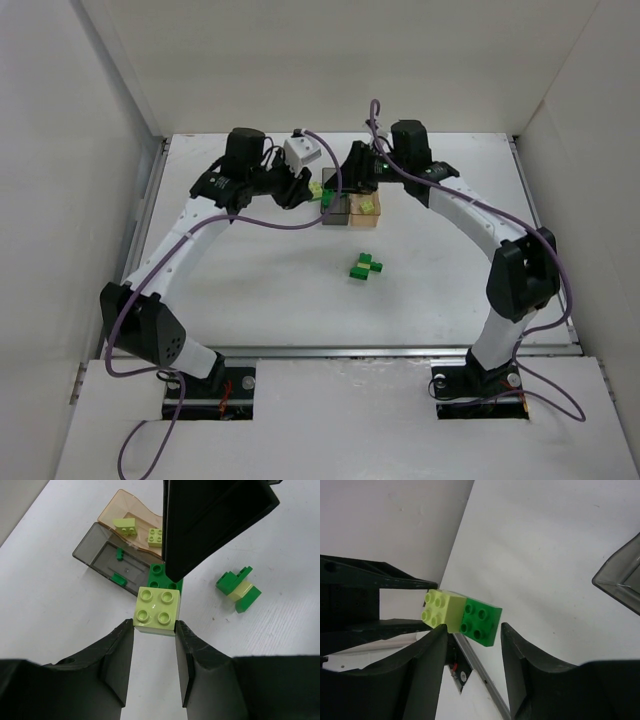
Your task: Sort the legos into containers by color
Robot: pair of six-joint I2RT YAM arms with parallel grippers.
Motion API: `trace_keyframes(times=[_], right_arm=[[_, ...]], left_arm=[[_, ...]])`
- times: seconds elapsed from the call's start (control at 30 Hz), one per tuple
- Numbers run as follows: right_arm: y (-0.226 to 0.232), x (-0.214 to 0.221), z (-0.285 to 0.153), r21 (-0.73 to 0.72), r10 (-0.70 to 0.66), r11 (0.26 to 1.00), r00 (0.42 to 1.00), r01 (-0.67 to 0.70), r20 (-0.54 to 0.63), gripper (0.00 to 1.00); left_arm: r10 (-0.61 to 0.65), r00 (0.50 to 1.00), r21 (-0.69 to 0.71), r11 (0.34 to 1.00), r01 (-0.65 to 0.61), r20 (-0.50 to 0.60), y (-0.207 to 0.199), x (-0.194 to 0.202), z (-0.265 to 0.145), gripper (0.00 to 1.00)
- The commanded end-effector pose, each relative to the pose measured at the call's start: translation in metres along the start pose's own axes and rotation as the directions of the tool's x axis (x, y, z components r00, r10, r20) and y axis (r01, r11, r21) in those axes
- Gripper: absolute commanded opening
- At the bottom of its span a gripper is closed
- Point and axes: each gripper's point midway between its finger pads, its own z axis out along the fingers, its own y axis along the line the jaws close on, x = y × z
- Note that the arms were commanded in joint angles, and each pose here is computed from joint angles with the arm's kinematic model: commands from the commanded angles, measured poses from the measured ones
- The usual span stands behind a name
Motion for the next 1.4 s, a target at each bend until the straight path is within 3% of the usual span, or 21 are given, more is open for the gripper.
trace_keyframes(times=[0.0,0.5,0.63,0.8,0.93,1.2,1.3,1.37], right_arm=[[0.005,-0.013,-0.007,-0.022,-0.019,1.0,0.999,0.02,0.045,0.52],[0.007,-0.001,0.005,-0.081,0.001,0.997,0.999,-0.003,-0.033,0.5],[0.017,0.001,0.008,-0.131,-0.012,0.991,0.998,0.004,-0.059,0.38],[0.03,0.003,0.007,-0.211,-0.036,0.977,0.996,0.018,-0.081,0.1],[0.033,0.009,0.008,-0.243,-0.048,0.97,0.994,0.024,-0.096,0.0],[0.024,0.012,0.005,-0.211,-0.027,0.977,0.996,0.008,-0.085,0.0],[0.01,0.016,0.004,-0.174,0.013,0.984,0.996,-0.027,-0.083,0.17],[-0.001,0.014,-0.002,-0.154,0.033,0.987,0.997,-0.044,-0.071,0.39]], left_arm=[[0.045,0.995,0.006,0.999,-0.045,0.09,-0.009,-0.026,-0.016,0.0],[0.037,0.993,0.017,0.999,-0.039,0.112,-0.012,-0.029,-0.016,0.0],[0.037,0.993,0.017,0.999,-0.039,0.112,-0.012,-0.027,-0.014,0.0],[0.03,0.991,0.012,0.999,-0.032,0.128,-0.012,-0.03,-0.015,0.0],[0.025,0.992,0.015,1.0,-0.027,0.121,-0.013,-0.026,-0.014,0.0],[0.031,0.996,-0.006,1.0,-0.03,0.082,-0.011,-0.011,-0.013,0.0],[0.032,0.998,-0.012,0.999,-0.032,0.061,-0.012,-0.004,-0.014,0.0],[0.033,0.998,-0.021,0.999,-0.032,0.059,-0.012,-0.003,-0.017,0.0]])
